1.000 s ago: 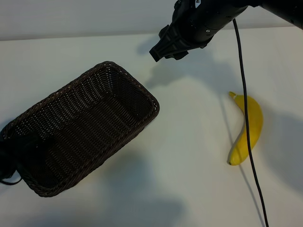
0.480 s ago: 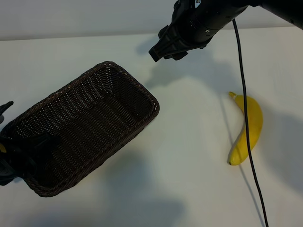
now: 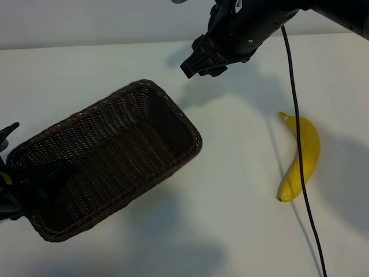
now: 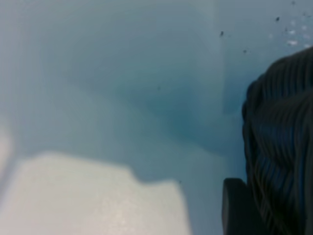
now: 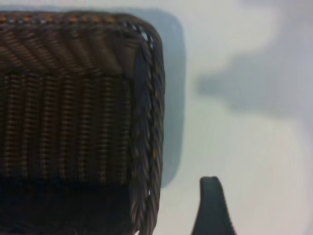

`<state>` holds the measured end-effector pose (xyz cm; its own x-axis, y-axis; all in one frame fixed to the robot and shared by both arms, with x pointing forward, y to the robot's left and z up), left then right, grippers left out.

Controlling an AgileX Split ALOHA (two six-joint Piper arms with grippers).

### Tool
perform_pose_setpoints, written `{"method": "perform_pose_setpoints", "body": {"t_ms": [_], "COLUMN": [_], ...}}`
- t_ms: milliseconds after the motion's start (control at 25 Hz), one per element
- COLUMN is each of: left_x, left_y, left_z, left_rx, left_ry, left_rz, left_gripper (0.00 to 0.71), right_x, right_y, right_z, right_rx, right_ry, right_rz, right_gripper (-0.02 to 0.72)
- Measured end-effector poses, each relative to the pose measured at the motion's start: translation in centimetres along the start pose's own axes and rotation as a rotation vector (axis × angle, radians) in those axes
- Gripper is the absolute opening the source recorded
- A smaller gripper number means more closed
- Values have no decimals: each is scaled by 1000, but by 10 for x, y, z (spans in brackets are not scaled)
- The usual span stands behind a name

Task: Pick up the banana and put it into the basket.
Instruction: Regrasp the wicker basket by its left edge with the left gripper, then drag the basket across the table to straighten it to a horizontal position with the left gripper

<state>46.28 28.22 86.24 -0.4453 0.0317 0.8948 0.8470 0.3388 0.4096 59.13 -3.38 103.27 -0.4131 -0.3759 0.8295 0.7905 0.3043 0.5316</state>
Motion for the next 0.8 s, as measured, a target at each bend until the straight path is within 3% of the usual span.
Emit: {"method": "perform_pose_setpoints", "body": {"t_ms": [560,600,680,800], "left_x": [1,2,6,16], "left_y": [3,5,12,36], "left_z": [-3,-5,-11,-28], "left_rx": [-112,-142,-178,-242], "left_ry": [-15,-15,-30,-75], "left_rz": [-2,9,25,-5], "left_gripper": [333,321,189,165], "right_x": [0,0,0,0], "right_y": [0,0,0,0], "right_z": [0,0,0,0], "right_rx": [0,1,1,1], "right_ry": [0,0,0,0], "right_rz": [1,1,1,1], "right_gripper": [508,508,508,508]}}
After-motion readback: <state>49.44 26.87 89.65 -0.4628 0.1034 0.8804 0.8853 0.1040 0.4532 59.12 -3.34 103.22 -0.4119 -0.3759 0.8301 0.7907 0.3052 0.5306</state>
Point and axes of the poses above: a point on each arm's last joint axis where the gripper is mounted, x pointing back along that axis away from the gripper, z along the wrist's bending axis when the last joint is at zero, y = z × x, the point moved 6 cm from there along -x, pointing out along that axis toward the gripper, and after that the axes turned 15 degrees about -x, right-handed, at the moved point
